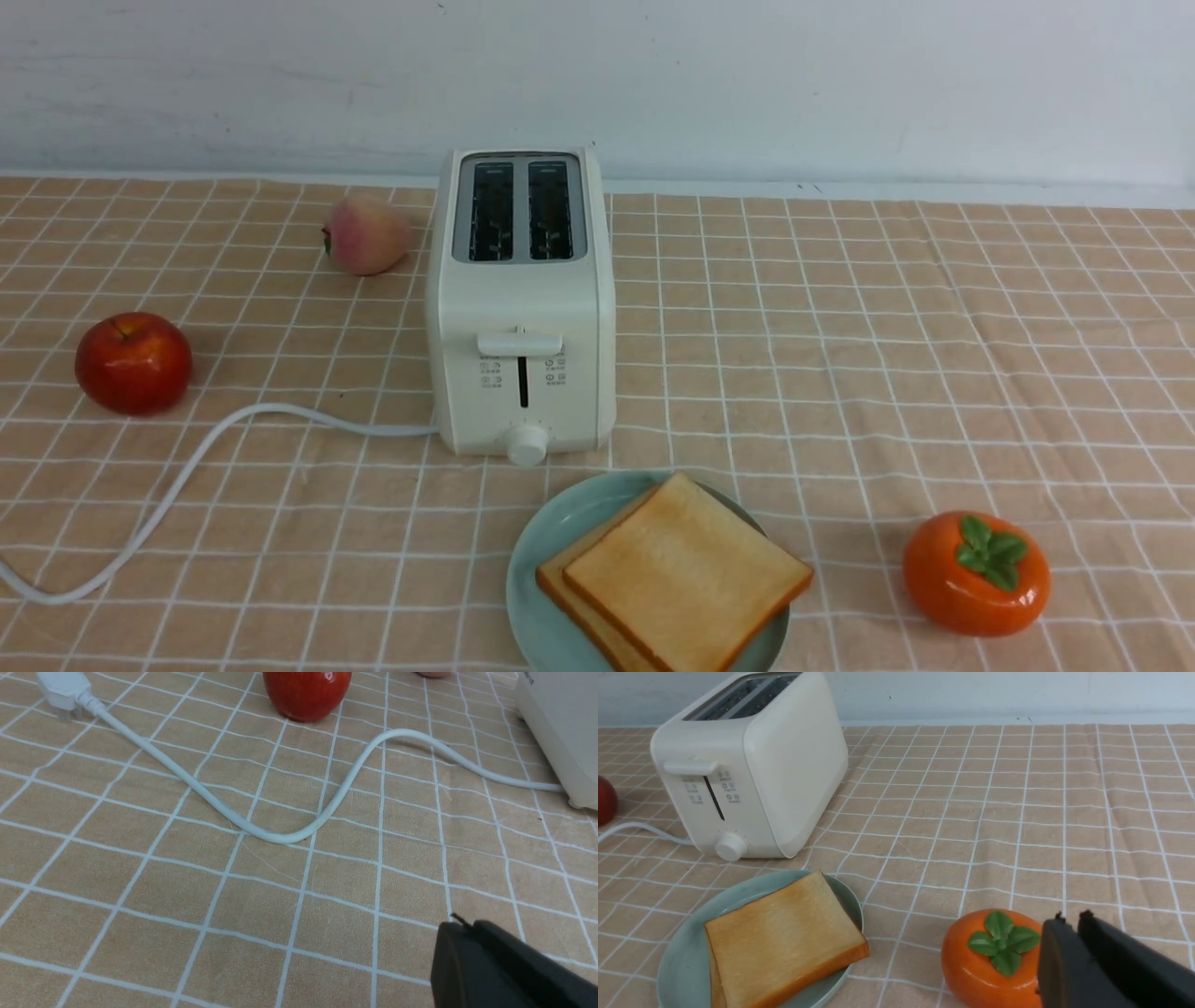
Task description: Take toasted bread from bread machine on light coffee tablecloth place on plate.
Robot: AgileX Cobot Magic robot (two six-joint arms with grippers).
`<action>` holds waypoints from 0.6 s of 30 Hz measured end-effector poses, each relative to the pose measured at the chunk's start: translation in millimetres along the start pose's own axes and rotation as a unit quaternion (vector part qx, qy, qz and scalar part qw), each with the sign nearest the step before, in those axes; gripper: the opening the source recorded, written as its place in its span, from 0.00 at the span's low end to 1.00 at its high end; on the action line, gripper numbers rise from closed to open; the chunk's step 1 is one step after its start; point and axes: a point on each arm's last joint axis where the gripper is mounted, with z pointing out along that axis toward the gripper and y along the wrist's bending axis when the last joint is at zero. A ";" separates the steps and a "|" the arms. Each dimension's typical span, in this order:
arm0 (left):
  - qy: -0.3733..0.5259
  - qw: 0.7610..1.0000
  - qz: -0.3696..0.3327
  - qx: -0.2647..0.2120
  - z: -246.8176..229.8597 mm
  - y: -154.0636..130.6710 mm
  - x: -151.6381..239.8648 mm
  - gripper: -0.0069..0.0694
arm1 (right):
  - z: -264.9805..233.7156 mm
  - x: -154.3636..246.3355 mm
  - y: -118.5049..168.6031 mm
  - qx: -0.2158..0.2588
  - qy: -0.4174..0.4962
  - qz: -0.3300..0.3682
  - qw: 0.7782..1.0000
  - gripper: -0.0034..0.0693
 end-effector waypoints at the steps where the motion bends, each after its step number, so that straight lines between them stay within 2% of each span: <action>1: 0.000 1.000 0.000 0.000 0.0 0.0 0.0 0.09 | 0.0 0.0 0.0 0.000 0.000 0.000 1.000 0.12; 14: -0.001 1.000 0.001 0.000 0.0 0.0 -0.1 0.10 | 0.0 0.0 -0.3 0.002 0.000 0.000 1.000 0.14; 18: -0.001 1.000 0.001 0.000 0.0 0.0 -0.1 0.11 | -1.6 -1.0 -7.6 0.054 -0.010 0.014 0.998 0.15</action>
